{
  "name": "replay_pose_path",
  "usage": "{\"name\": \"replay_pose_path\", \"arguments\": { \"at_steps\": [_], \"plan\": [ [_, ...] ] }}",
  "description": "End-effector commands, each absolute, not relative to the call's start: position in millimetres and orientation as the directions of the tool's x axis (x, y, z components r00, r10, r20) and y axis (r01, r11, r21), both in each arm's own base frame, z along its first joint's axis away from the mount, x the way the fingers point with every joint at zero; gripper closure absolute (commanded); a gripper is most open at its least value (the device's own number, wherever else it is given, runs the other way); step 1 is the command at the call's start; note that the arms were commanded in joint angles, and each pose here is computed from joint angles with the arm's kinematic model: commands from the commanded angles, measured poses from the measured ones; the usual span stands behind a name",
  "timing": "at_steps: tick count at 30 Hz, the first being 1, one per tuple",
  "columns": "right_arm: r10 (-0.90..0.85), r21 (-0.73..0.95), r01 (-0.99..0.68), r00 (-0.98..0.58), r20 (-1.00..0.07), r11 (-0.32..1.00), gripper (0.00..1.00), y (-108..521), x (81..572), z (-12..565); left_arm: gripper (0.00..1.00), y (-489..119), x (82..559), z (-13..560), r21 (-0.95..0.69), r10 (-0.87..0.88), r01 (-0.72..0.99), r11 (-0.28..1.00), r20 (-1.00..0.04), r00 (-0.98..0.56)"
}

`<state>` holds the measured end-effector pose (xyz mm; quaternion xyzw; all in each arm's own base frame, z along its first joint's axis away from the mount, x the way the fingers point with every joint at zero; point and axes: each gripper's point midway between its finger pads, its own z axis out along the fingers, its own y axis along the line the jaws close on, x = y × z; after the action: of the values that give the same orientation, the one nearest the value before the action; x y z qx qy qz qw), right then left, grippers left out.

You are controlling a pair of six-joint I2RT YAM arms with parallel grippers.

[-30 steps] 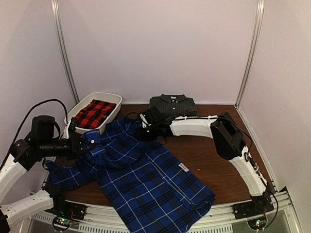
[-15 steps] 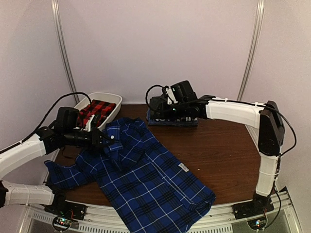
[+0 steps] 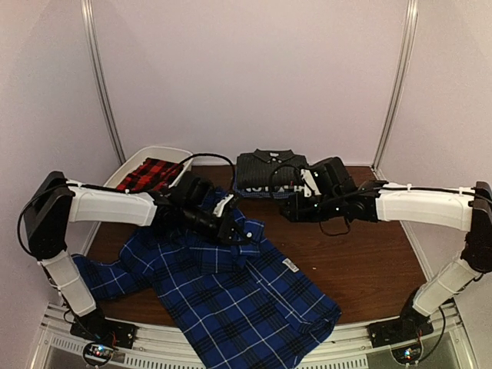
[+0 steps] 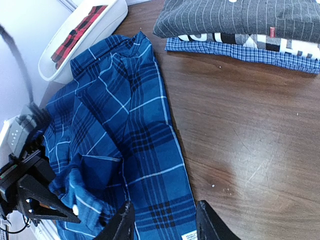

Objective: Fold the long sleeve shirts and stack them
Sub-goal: Place the sleeve of the 1/3-folded shirt, then smooth out the 1/3-folded shirt at the center of the board.

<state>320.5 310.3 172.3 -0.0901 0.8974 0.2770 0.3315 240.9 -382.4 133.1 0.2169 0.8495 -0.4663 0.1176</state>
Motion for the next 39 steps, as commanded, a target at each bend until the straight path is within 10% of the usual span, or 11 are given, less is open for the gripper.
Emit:
{"name": "replay_pose_path", "arguments": {
  "at_steps": [1, 12, 39],
  "plan": [
    [0.041, 0.457, -0.342, -0.763, -0.645, 0.821, 0.55, 303.2, 300.1, 169.1, 1.0, -420.7, 233.5, 138.4, -0.754, 0.329, 0.557, 0.348, -0.458, -0.826],
    [-0.065, 0.43, -0.384, -0.803, -0.593, 0.817, 0.37, 299.6, 264.9, 131.2, 0.42, -424.6, 229.3, 136.6, -0.722, 0.349, 0.578, 0.38, -0.467, -0.813],
    [-0.19, 0.381, -0.333, -0.911, -0.366, 0.862, 0.38, 370.1, 238.6, 40.6, 0.54, -345.0, 235.8, 134.6, -0.668, 0.23, 0.514, 0.539, -0.47, -0.852]
  ]
}}
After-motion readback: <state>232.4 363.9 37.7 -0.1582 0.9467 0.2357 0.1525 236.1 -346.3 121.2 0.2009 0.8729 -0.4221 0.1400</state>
